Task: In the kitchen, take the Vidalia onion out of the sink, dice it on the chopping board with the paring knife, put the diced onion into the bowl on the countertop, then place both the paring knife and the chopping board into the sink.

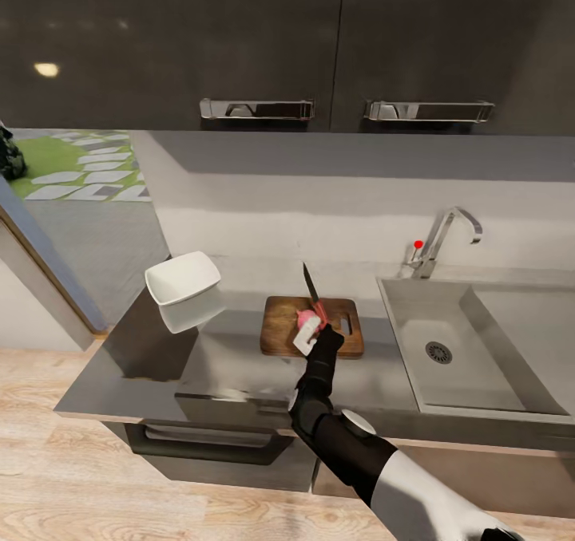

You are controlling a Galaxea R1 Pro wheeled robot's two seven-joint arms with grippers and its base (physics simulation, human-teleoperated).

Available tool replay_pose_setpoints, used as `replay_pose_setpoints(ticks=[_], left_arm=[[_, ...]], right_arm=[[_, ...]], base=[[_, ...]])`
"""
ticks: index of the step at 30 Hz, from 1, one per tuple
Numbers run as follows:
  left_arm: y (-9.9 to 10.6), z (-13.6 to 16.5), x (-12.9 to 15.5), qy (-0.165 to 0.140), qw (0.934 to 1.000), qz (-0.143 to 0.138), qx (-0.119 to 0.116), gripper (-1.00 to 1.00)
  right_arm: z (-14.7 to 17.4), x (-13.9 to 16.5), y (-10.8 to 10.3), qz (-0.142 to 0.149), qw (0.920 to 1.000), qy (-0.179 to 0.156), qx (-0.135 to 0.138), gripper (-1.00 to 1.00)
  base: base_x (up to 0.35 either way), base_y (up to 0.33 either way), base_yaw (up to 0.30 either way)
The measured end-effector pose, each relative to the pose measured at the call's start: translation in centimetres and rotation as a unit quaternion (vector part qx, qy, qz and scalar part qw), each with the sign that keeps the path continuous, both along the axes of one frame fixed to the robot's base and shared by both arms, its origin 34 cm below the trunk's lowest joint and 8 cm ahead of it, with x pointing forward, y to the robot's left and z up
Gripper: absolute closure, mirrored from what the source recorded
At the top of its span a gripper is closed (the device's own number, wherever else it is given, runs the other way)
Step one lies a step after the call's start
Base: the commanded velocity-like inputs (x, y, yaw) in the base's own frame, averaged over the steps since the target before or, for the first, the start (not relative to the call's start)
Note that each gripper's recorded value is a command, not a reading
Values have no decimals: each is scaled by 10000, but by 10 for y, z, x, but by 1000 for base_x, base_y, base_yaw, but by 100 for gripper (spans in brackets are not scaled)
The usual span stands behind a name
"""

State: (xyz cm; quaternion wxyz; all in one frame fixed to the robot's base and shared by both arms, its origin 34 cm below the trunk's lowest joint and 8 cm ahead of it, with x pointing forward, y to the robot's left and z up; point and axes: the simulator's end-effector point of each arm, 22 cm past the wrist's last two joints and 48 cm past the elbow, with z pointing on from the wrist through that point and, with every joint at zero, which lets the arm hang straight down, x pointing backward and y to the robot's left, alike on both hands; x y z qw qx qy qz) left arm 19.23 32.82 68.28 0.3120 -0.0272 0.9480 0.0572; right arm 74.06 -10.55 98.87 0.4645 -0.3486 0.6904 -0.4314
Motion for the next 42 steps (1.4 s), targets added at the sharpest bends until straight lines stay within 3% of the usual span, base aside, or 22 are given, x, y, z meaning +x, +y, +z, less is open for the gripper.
replay_pose_setpoints(ticks=[11, 23, 33, 42], left_arm=[[2, -1, -5, 65, 10000, 0, 15, -100], [3, -2, -10, 124, 9999, -3, 25, -100], [2, -3, -14, 169, 9999, 0, 19, -100], [3, -4, -17, 197, 9998, 3, 27, -100]], right_arm=[[5, -3, 12, 19, 10000, -25, -13, 100], [21, -8, 42, 397, 9984, -288, -292, 100], [21, -8, 42, 400, 9981, -288, -364, 100], [10, -12, 32, 225, 9977, -76, -634, 100]], base=[[0, 0, 0], [0, 0, 0], [-48, -15, 0], [-64, -116, 0]])
